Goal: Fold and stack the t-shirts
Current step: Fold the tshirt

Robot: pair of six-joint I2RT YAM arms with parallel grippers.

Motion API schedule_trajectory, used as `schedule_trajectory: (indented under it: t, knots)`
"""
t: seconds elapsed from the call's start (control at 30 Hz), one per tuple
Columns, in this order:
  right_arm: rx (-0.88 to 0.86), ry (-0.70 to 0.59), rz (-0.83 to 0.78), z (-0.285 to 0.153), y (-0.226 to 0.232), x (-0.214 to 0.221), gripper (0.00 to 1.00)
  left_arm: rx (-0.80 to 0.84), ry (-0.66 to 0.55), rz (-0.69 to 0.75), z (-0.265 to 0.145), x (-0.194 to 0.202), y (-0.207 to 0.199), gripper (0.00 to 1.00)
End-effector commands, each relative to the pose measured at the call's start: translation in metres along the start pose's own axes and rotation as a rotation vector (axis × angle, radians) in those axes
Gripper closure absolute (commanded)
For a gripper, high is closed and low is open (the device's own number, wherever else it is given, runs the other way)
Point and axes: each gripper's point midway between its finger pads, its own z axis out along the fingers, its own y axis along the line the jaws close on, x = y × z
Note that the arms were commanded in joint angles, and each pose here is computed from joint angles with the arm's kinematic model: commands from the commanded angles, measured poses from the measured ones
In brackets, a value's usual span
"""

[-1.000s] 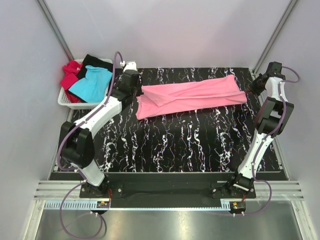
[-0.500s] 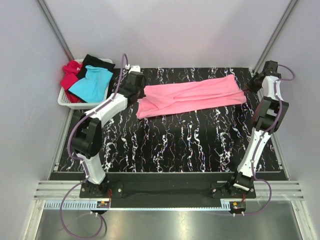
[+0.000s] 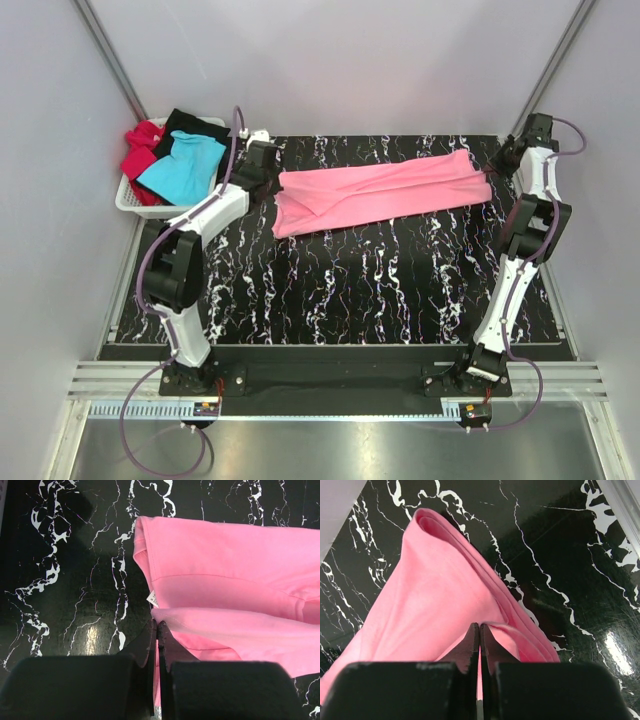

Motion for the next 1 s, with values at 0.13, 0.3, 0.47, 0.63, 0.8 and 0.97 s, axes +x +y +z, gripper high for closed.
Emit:
schedule_trajectory:
  t: [0.13,0.3,0.47,0.63,0.8,0.97]
  knots:
    - [-0.016,0.011,-0.025,0.012,0.0,0.001,1.0,0.03,-0.041,-0.019,0.01,-0.019,-0.008,1.0]
    - [-0.017,0.028,-0.025,0.02,-0.004,0.007,1.0,0.02,-0.032,-0.016,0.017,-0.014,-0.006,1.0]
    - [-0.028,0.037,-0.029,0.026,-0.004,0.009,0.99,0.008,-0.022,-0.011,0.026,-0.011,-0.005,1.0]
    - [-0.063,0.034,-0.04,0.028,0.003,0.006,0.7,0.002,-0.01,-0.009,0.04,-0.013,-0.007,0.94]
    - [-0.134,-0.002,-0.063,0.006,0.028,-0.01,0.17,0.007,-0.013,0.0,0.042,-0.025,-0.008,0.21]
    - [-0.2,-0.074,-0.103,-0.043,0.06,-0.034,0.0,0.07,-0.078,-0.011,0.017,-0.069,-0.018,0.01]
